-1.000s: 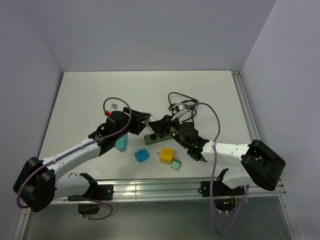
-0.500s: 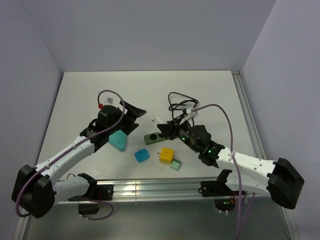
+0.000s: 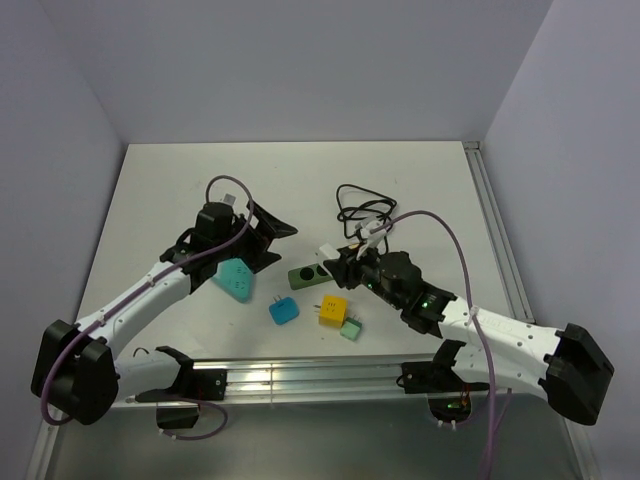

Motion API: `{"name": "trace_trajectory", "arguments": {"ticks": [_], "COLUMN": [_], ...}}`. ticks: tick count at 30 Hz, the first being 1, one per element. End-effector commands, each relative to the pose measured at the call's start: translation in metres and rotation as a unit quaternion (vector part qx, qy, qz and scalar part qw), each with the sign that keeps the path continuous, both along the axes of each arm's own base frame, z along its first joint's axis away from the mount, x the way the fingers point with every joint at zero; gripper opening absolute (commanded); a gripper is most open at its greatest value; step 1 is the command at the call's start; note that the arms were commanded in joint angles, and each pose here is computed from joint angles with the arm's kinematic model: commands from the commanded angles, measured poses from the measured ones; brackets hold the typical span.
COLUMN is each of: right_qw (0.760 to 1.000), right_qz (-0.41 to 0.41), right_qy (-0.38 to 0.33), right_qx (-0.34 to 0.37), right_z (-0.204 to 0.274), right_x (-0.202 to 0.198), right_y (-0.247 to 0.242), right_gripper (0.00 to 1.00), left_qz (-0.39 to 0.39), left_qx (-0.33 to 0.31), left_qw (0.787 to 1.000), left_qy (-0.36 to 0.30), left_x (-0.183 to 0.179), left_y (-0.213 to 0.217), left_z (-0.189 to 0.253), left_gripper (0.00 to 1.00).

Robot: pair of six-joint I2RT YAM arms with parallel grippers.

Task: Insert the plug
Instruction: Adjust the plug.

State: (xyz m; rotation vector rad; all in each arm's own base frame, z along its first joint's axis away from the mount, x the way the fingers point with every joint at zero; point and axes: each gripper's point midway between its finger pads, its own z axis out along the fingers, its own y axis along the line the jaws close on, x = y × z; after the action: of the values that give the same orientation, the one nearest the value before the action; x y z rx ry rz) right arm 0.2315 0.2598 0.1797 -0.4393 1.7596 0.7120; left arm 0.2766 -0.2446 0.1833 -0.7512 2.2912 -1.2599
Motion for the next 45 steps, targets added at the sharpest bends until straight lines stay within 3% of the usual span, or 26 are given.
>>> {"name": "trace_trajectory", "arguments": {"ticks": [1, 6, 14, 24, 45], "right_qw": [0.999, 0.998, 0.998, 0.997, 0.993], "right_qz": [0.005, 0.012, 0.012, 0.003, -0.011], "right_qy": [-0.044, -0.026, -0.024, -0.014, -0.021], "right_qx": [0.031, 0.047, 0.05, 0.073, 0.112], "right_z": [0.04, 0.042, 0.043, 0.047, 0.062], "right_x": [0.007, 0.011, 0.019, 0.023, 0.024], "right_y": [0.011, 0.024, 0.035, 0.039, 0.035], "right_gripper": [0.0, 0.0, 0.0, 0.0, 0.0], "left_qz": [-0.013, -0.007, -0.038, -0.023, -0.023], "left_qx": [-0.039, -0.052, -0.069, -0.085, -0.089], "left_qw": [0.999, 0.997, 0.997, 0.996, 0.996], "left_qy": [-0.023, -0.048, -0.024, -0.035, -0.008], "left_x": [0.001, 0.002, -0.008, -0.002, -0.005], "left_y": [-0.013, -0.023, -0.052, -0.055, -0.068], "left_z": [0.031, 0.047, 0.043, 0.051, 0.023], "left_gripper": [1.0, 1.0, 0.99, 1.0, 1.0]}}
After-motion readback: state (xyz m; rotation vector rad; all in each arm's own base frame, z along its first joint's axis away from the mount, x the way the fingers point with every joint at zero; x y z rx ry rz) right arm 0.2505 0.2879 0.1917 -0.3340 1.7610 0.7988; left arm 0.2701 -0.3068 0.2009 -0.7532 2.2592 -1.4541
